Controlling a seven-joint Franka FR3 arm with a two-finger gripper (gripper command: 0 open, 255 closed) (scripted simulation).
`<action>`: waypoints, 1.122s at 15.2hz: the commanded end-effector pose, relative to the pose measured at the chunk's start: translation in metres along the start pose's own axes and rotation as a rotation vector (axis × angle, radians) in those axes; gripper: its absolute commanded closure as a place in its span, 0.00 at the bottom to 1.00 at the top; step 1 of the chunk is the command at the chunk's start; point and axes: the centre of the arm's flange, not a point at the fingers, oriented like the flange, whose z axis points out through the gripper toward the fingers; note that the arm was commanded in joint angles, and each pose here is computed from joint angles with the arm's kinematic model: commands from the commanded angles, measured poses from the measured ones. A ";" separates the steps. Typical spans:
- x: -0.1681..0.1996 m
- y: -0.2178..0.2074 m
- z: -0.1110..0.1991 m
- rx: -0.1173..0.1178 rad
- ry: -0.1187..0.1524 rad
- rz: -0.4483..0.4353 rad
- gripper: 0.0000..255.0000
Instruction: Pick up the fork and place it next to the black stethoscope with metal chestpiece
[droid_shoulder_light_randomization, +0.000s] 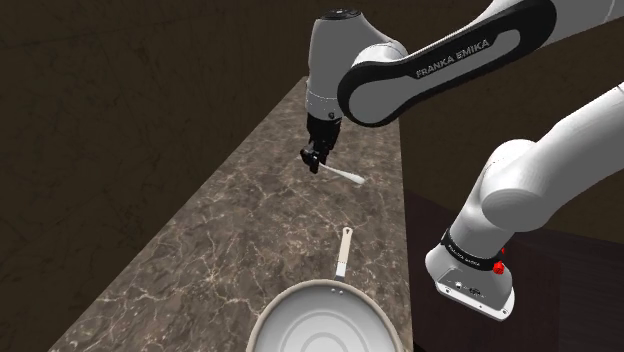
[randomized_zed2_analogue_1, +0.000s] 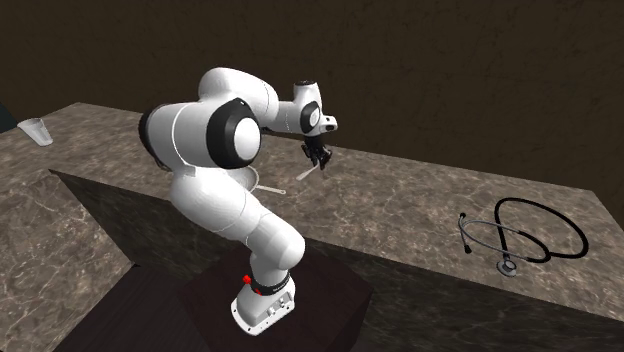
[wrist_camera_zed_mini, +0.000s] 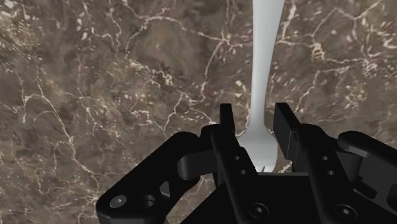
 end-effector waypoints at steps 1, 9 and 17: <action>0.001 0.001 -0.007 0.000 0.000 0.000 1.00; 0.059 0.088 0.008 0.000 0.000 0.000 1.00; 0.117 0.175 0.023 0.000 0.000 0.000 1.00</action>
